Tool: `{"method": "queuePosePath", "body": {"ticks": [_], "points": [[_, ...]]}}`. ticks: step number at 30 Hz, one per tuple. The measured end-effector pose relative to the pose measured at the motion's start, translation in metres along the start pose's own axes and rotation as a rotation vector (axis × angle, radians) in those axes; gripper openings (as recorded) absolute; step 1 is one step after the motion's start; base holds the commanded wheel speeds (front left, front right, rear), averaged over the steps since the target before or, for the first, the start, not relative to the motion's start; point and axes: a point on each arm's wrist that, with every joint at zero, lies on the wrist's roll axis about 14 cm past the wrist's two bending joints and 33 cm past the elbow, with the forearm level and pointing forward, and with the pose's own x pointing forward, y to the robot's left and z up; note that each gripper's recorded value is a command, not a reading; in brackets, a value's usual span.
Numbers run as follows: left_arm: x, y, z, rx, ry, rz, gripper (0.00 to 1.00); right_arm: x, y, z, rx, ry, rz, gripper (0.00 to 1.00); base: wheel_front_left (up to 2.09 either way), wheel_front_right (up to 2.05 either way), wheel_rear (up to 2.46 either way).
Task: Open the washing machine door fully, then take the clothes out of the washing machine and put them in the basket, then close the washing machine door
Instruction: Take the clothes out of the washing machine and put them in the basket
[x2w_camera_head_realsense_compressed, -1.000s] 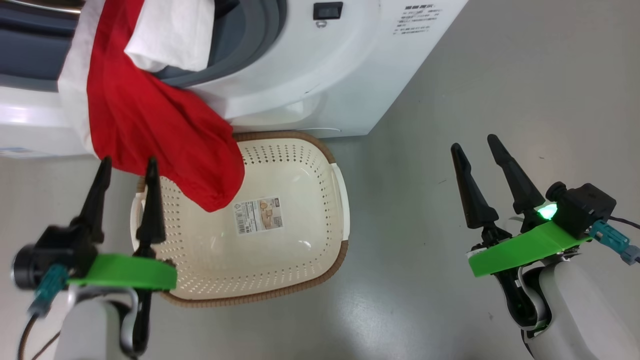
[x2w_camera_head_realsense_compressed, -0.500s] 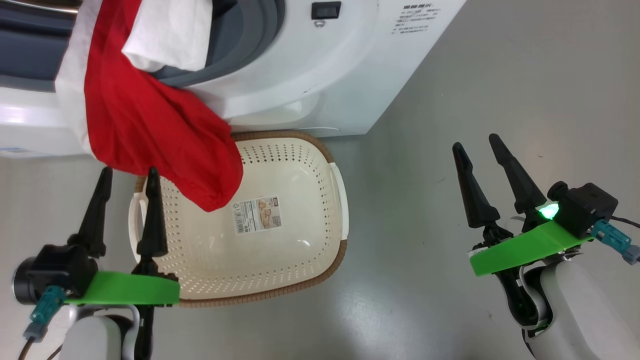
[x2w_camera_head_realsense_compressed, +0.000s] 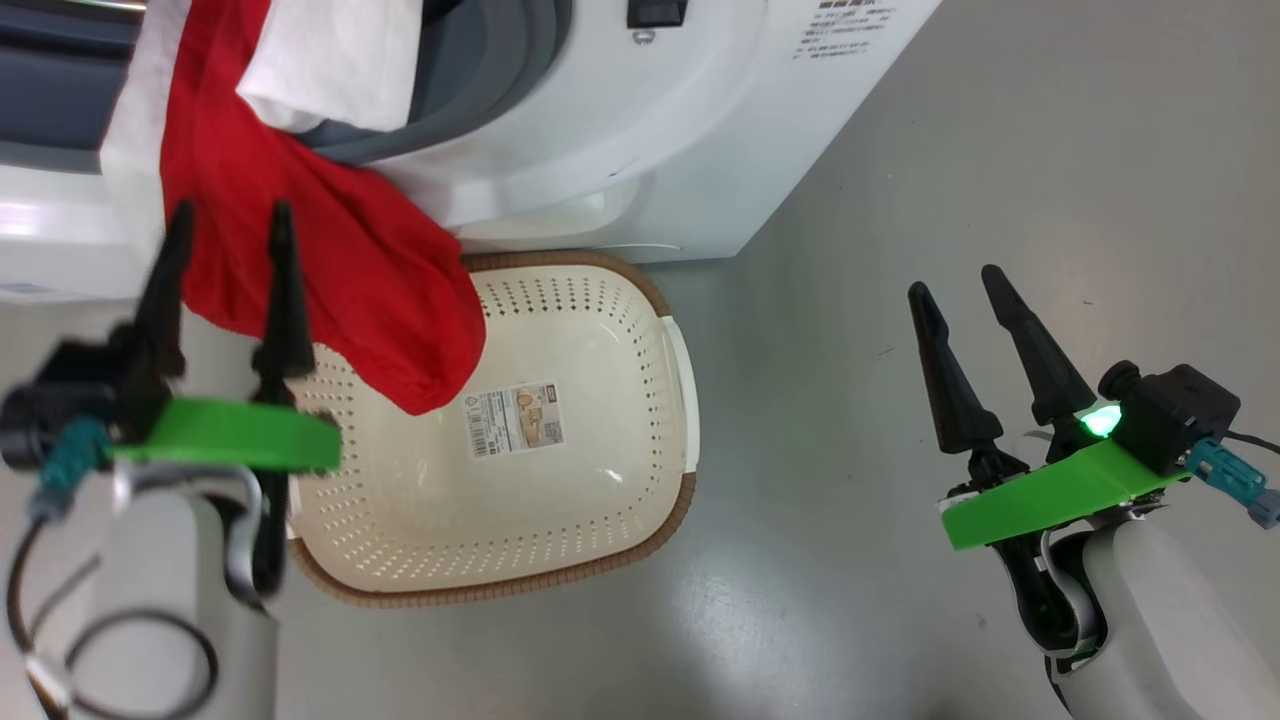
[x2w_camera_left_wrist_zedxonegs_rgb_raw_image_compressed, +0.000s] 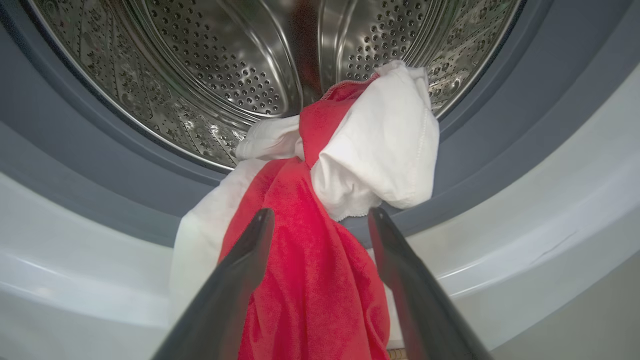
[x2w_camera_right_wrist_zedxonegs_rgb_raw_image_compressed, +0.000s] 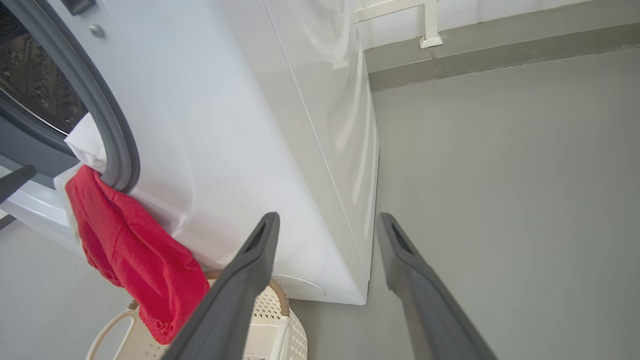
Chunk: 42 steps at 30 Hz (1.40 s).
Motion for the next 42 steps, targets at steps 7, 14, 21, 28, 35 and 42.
{"method": "queuePosePath", "body": {"ticks": [7, 14, 21, 28, 35, 42], "points": [[0.028, 0.008, -0.008, 0.043, 0.052, 0.006, 1.0, -0.001, -0.002, -0.001, 0.0, 0.002, -0.007, 1.0, 0.0, 0.0, 0.0], [0.043, 0.009, -0.027, 0.051, 0.135, 0.004, 1.0, -0.003, -0.005, -0.001, 0.002, 0.003, -0.018, 1.0, 0.0, 0.0, 0.0], [0.052, 0.01, -0.031, 0.055, 0.166, 0.002, 1.0, -0.003, -0.007, -0.001, 0.004, 0.002, -0.024, 1.0, 0.0, 0.0, 0.0], [0.054, 0.006, -0.026, 0.058, 0.157, -0.01, 0.0, -0.003, -0.005, 0.001, 0.004, -0.005, -0.02, 1.0, 0.0, 0.0, 0.0], [0.055, 0.001, -0.016, 0.064, 0.129, -0.025, 0.0, -0.003, -0.002, 0.003, 0.004, -0.01, -0.014, 1.0, 0.0, 0.0, 0.0], [0.046, 0.002, 0.007, 0.035, 0.053, -0.017, 0.0, -0.003, 0.003, 0.009, 0.003, -0.024, 0.0, 1.0, 0.0, 0.0, 0.0]]}}
